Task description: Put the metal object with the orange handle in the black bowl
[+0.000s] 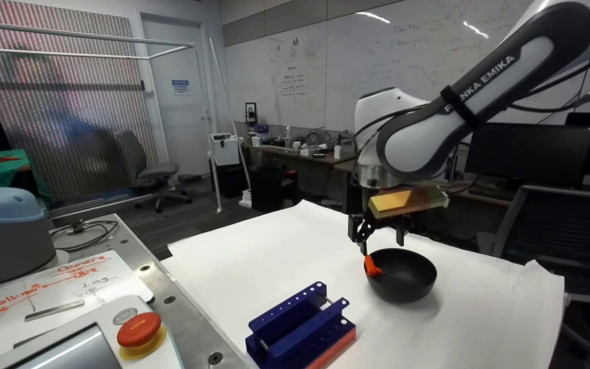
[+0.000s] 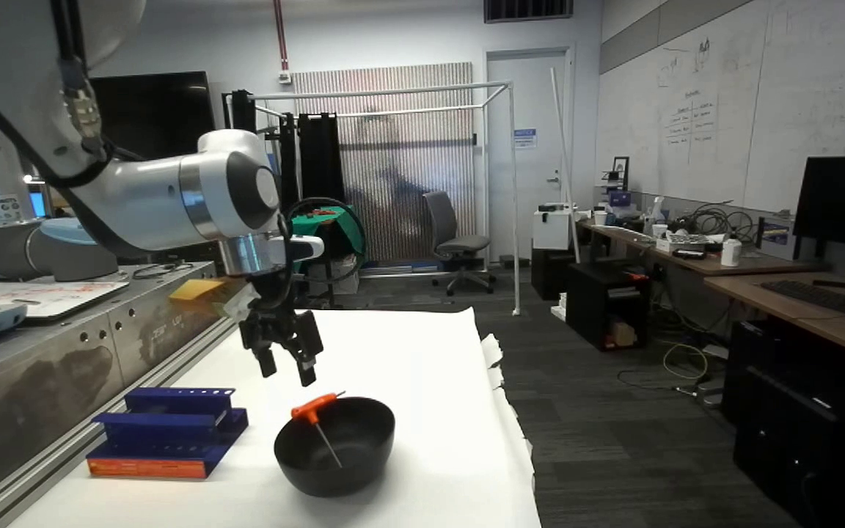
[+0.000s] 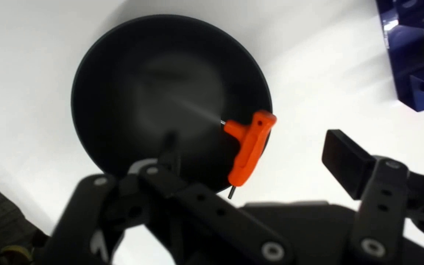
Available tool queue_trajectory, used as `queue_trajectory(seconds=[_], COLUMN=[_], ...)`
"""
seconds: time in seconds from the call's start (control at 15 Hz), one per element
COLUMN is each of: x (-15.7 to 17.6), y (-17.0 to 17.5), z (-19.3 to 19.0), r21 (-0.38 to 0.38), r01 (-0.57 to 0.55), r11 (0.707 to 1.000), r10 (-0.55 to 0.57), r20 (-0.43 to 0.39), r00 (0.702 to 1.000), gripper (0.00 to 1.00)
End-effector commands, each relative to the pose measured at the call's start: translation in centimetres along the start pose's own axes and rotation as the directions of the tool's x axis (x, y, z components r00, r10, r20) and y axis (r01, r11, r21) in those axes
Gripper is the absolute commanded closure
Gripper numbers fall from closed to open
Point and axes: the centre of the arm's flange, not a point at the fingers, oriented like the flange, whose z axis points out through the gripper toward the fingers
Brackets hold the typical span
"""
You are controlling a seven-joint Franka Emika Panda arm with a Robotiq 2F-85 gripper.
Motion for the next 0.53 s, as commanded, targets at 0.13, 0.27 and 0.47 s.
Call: queue_trajectory(seconds=[0.13, 0.27, 0.47], x=[-5.0, -6.7, -5.8], y=[4.4, 4.8, 3.1], z=[-6.4, -8.3, -7.8], r21=[0.284, 0.374, 0.398], r01=[0.073, 0.111, 0.100], r11=[0.956, 0.921, 0.912], r10=[-0.080, -0.129, -0.125], r20=[0.011, 0.026, 0.038], r00=[0.997, 0.991, 0.991], gripper=[0.00, 0.01, 0.00])
